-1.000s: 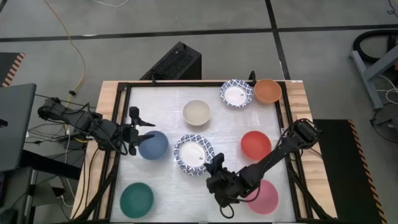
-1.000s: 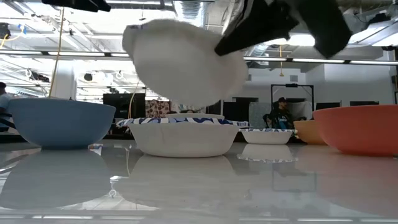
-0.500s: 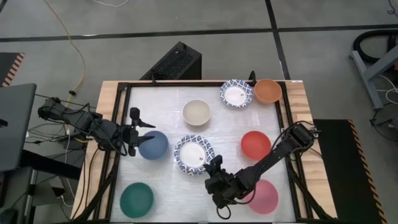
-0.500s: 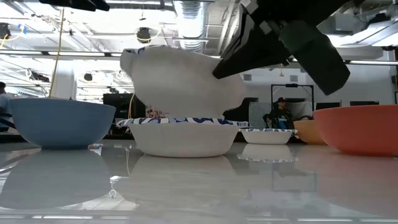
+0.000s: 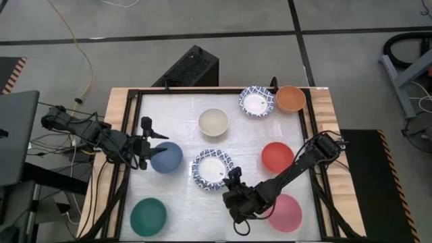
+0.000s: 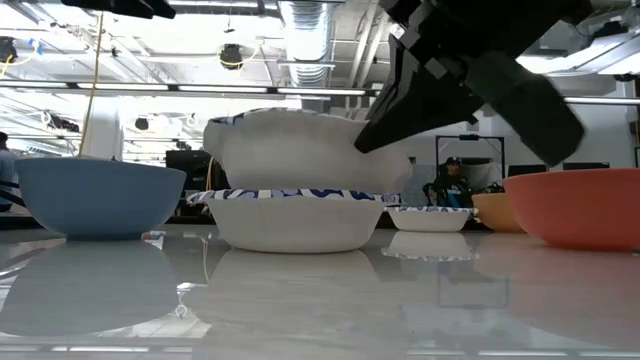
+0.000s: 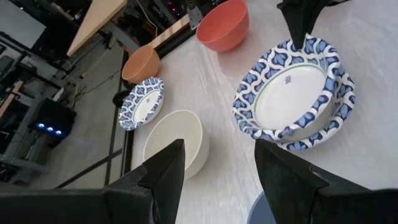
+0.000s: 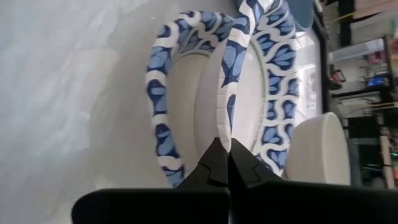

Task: Nest bowls inside each other by size order
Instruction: Stack the top left white blue bowl into the center white blue bowl

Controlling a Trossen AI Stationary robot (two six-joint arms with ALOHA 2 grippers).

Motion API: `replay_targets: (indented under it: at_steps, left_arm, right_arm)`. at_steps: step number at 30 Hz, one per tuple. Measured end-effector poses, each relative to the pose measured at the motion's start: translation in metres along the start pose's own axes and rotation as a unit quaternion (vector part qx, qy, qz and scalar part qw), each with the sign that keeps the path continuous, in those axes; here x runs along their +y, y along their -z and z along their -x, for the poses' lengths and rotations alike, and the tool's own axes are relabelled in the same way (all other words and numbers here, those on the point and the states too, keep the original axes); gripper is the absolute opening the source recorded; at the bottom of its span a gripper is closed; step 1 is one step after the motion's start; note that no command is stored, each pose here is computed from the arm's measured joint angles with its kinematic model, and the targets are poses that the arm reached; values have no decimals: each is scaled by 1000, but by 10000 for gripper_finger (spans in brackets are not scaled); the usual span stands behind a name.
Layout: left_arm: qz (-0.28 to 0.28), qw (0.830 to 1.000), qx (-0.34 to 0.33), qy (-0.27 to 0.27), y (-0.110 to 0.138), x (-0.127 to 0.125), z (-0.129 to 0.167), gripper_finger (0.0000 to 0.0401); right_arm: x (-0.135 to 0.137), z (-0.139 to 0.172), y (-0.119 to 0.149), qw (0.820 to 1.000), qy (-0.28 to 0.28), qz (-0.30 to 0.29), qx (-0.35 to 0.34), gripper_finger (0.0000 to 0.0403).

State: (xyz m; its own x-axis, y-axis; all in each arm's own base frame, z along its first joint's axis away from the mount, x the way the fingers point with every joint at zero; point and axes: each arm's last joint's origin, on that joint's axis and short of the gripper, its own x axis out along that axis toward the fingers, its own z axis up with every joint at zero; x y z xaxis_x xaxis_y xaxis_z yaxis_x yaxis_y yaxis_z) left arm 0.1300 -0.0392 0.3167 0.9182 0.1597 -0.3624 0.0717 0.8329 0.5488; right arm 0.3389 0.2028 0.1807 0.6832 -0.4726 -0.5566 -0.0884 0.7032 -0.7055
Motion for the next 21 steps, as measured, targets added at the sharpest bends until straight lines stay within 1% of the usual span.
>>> replay_targets:
  at_steps: [5, 14, 21]
  left_arm:
    - [-3, 1000, 4, 2, 1, 0, 0, 185]
    - [3, 1000, 12, 5, 3, -1, 0, 185]
    - [5, 1000, 20, 9, 4, -2, 0, 185]
  right_arm:
    - [-2, -3, 0, 1000, -14, -3, 4, 3]
    - [-6, -9, 4, 999, -26, -19, 19, 50]
    - [-6, -9, 3, 999, -26, -21, 18, 70]
